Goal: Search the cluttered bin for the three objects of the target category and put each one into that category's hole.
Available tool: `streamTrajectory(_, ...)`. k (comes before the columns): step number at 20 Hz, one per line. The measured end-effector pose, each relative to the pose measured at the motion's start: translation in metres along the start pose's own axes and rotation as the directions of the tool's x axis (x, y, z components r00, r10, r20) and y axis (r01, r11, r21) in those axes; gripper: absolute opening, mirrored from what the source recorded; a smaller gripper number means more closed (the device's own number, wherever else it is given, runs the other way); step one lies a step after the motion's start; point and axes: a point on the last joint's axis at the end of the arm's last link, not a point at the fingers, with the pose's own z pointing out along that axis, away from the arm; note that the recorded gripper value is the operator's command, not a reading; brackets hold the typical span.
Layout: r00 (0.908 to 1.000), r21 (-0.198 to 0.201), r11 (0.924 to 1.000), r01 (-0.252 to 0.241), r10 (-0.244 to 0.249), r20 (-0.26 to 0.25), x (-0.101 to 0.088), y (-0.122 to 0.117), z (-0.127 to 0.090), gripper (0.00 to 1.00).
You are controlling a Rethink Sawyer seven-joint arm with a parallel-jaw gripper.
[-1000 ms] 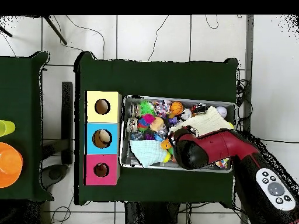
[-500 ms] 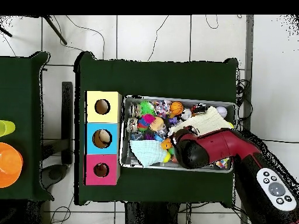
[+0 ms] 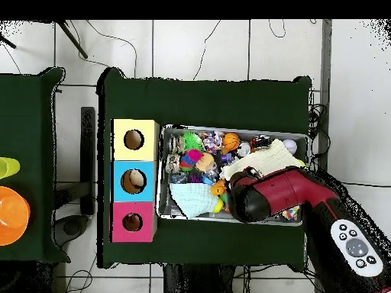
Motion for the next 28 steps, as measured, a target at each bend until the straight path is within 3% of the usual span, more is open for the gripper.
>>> streamTrajectory(3,0.9987,0.024,0.9985,0.048,-0.048,-0.017,0.003,0.003,0.003,1.0)
streamTrajectory(5,0.9942,0.053,0.9934,0.101,-0.099,-0.043,0.008,0.005,0.005,1.0)
streamTrajectory(7,0.9915,0.067,0.9902,0.123,-0.119,-0.053,0.011,0.005,0.005,1.0)
streamTrajectory(12,0.9791,0.114,0.9741,0.195,-0.187,-0.08,0.027,-0.002,0.009,1.0)
streamTrajectory(15,0.9684,0.142,0.9598,0.242,-0.23,-0.097,0.04,-0.005,0.013,1.0)
streamTrajectory(18,0.9516,0.166,0.939,0.301,-0.284,-0.116,0.05,-0.005,0.017,1.0)
streamTrajectory(19,0.9395,0.179,0.9242,0.337,-0.318,-0.127,0.054,-0.002,0.02,1.0)
streamTrajectory(22,0.9267,0.195,0.9074,0.372,-0.352,-0.133,0.056,0.009,0.023,1.0)
streamTrajectory(24,0.9309,0.204,0.9094,0.363,-0.343,-0.125,0.054,0.015,0.022,1.0)
streamTrajectory(28,0.9505,0.226,0.9233,0.31,-0.297,-0.093,0.048,0.034,0.017,1.0)
